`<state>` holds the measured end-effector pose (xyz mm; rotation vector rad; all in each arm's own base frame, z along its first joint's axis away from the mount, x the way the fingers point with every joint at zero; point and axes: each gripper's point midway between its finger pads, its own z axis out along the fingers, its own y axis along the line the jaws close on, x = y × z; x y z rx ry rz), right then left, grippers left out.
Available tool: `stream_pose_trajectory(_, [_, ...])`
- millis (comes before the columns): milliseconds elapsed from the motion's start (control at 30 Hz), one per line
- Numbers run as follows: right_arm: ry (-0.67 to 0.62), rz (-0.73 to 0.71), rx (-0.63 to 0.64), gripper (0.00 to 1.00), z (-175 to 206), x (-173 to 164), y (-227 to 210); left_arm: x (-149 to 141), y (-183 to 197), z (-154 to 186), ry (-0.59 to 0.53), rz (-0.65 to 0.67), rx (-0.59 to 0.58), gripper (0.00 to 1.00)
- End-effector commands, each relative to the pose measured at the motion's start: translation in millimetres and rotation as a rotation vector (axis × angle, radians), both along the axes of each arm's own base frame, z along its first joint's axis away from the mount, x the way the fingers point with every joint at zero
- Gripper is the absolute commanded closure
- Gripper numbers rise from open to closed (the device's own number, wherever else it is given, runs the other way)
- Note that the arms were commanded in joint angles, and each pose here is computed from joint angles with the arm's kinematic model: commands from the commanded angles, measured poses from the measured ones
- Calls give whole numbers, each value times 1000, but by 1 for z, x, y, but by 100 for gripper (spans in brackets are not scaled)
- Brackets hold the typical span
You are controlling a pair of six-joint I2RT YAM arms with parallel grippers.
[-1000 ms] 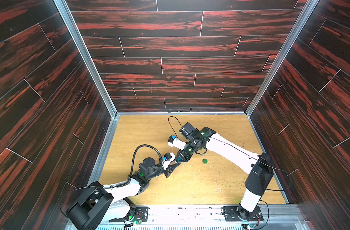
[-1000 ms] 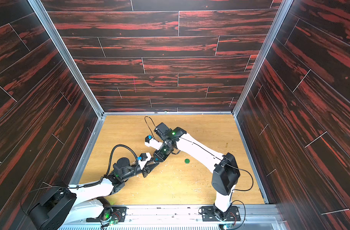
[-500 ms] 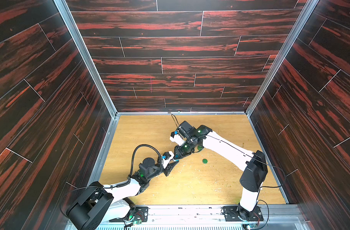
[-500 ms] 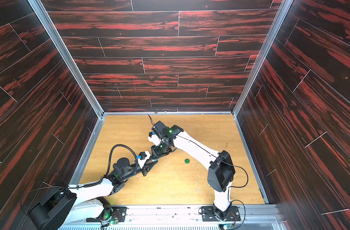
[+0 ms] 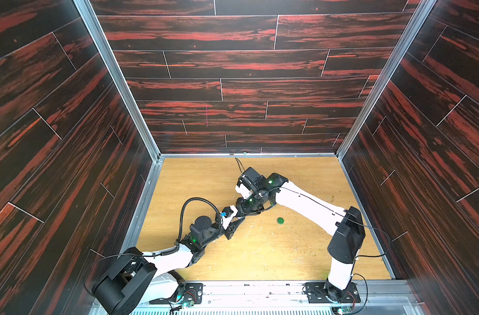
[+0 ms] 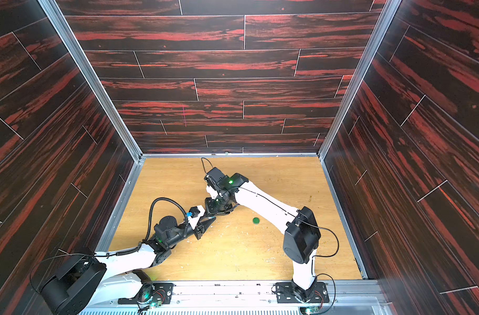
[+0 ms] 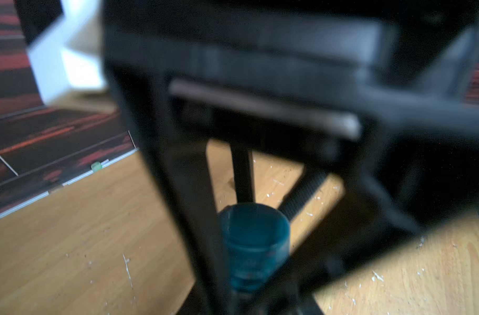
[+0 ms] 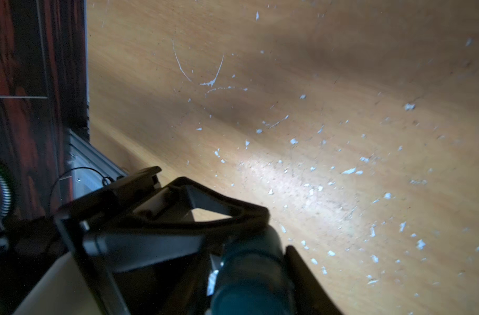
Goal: Close the paint jar lid
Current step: Screw the lid onto the paint jar.
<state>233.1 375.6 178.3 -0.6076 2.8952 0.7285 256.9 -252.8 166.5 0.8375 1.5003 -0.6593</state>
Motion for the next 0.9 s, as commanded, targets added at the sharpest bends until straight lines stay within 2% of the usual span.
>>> stream_pose_trajectory(0, [-16,-1,14,42,14,1,5,3,-4,20,-59,-5,-42,88])
stream_pose_trajectory(233, [-106,-14,57,27,51,12,-6,2,-6,8,-26,-17,-30,88])
stream_pose_trajectory(433, [-269,-50,49,13,83,34,-33,-1,-8,6,-14,-38,-47,88])
stream_pose_trajectory(533, [-361,-51,60,2,100,44,-46,-5,-11,9,-20,-65,-59,88])
stream_pose_trajectory(600, [-411,-43,83,2,111,50,-55,-9,-13,12,-26,-90,-69,88])
stream_pose_trajectory(700, [-517,57,132,2,124,50,-60,-16,-16,19,-35,-135,-93,88])
stream_pose_trajectory(867, [-838,363,268,2,140,27,-56,-21,-17,25,-35,-179,-104,88])
